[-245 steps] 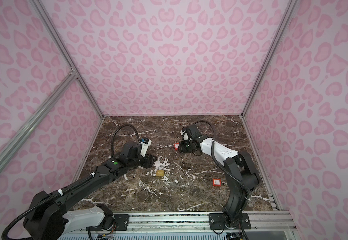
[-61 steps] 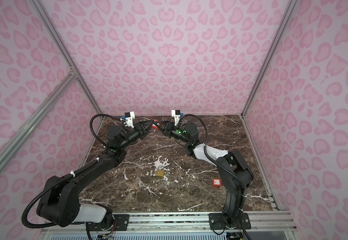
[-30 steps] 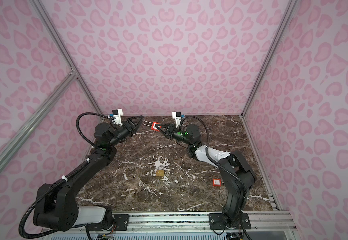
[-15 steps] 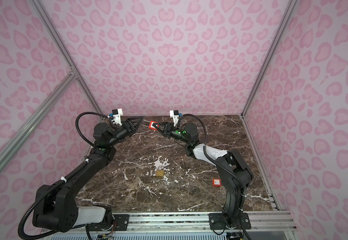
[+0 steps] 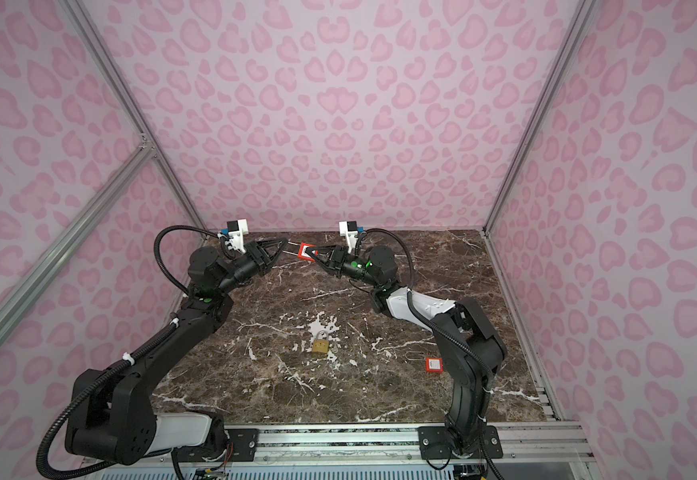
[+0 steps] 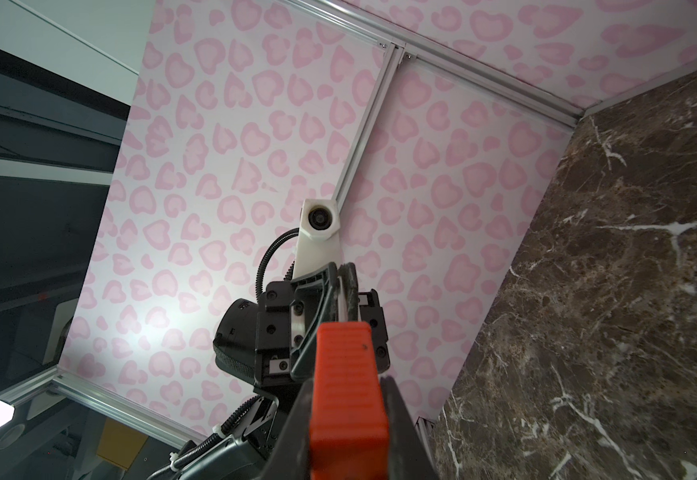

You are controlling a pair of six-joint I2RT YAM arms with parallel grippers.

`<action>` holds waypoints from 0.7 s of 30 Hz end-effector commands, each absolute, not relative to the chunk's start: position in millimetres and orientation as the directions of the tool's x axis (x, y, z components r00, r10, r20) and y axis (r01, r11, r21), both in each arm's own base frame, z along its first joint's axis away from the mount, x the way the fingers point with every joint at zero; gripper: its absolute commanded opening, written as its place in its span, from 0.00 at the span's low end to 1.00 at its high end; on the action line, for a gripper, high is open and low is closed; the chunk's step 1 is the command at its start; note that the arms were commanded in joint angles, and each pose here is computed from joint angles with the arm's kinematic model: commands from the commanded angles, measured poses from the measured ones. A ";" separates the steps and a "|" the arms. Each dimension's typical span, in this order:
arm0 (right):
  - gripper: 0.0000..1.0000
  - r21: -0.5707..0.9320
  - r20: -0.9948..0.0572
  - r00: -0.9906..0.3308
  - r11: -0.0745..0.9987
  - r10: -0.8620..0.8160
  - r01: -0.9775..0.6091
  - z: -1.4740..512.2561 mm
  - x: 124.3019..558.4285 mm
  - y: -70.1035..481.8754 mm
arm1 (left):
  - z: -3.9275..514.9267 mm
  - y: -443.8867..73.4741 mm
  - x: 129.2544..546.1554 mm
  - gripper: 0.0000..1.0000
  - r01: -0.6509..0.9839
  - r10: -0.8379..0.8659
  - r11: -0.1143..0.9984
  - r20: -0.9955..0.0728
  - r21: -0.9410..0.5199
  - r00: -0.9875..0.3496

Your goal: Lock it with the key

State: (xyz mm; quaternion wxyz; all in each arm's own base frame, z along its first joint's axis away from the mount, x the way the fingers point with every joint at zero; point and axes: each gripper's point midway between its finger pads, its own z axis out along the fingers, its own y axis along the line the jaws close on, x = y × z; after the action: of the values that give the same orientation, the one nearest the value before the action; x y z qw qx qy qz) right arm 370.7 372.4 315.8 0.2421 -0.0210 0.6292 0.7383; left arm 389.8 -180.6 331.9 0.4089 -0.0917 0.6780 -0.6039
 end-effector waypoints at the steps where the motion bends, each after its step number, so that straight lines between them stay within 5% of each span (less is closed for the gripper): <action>1: 0.11 0.896 -0.355 -0.870 -0.139 0.341 -0.421 329.7 369.2 372.1 | 338.1 -181.6 384.5 0.08 0.412 -0.605 0.253 -0.476 -0.875 -0.638; 16: 0.10 0.846 -0.260 -0.908 -0.375 0.328 -0.378 360.6 364.1 380.6 | 320.4 -198.0 376.0 0.04 0.407 -0.554 0.250 -0.475 -0.878 -0.684; 21: 0.08 0.862 -0.286 -0.894 -0.315 0.344 -0.397 352.7 364.9 381.3 | 318.2 -202.7 375.5 0.11 0.406 -0.545 0.246 -0.472 -0.880 -0.693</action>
State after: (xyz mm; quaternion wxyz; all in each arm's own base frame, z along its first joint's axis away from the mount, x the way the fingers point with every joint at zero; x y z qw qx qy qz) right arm 374.1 389.0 325.8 0.2020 -0.0107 0.5758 0.7922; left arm 389.1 -185.4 336.6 0.4335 -0.0874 0.6618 -0.6054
